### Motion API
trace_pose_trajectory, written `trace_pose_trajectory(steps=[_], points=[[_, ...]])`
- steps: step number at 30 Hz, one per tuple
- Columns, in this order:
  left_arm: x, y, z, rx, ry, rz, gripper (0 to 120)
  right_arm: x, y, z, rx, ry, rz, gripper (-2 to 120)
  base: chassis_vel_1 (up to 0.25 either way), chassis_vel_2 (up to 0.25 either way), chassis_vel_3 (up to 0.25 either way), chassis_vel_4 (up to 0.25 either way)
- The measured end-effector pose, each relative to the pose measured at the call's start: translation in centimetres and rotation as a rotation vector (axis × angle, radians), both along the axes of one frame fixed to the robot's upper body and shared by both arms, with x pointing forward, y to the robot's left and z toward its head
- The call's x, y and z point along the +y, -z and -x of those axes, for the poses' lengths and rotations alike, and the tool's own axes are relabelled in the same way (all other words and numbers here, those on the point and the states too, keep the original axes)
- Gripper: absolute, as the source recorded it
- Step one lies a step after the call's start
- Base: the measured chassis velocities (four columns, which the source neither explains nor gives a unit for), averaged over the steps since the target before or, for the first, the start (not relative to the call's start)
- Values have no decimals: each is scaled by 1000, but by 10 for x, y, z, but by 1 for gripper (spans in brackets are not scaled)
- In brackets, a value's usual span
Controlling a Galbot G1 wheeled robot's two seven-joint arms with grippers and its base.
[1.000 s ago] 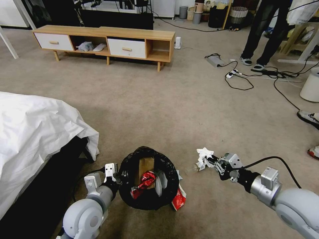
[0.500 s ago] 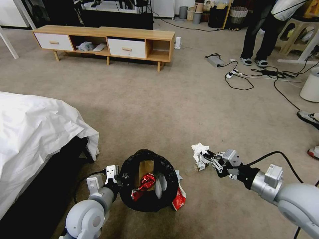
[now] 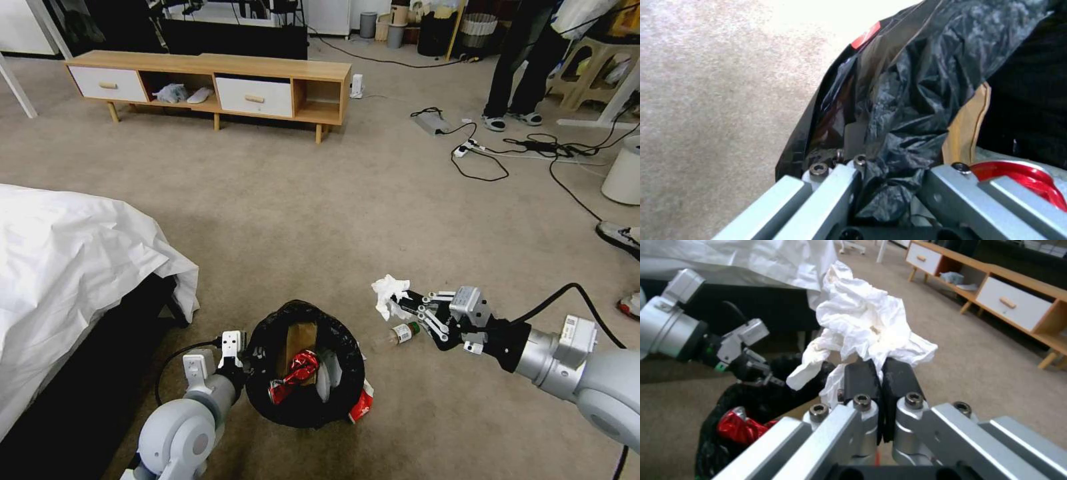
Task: Pick up the trash bin and place the garbage on the floor into it.
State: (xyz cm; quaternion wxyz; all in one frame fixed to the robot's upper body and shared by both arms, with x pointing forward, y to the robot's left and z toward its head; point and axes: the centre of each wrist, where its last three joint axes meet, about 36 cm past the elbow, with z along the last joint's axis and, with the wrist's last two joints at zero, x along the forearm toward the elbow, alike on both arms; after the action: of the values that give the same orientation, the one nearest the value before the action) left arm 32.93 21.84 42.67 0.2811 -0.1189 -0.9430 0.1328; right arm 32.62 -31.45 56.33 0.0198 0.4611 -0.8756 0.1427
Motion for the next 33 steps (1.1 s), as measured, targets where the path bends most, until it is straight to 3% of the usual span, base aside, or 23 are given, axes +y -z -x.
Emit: trace_pose_trajectory(steps=[33], points=[[-54, -12, -6, -1, 67, 114, 0, 17, 9, 8, 49, -219, 27, 0, 0, 0, 0, 0]])
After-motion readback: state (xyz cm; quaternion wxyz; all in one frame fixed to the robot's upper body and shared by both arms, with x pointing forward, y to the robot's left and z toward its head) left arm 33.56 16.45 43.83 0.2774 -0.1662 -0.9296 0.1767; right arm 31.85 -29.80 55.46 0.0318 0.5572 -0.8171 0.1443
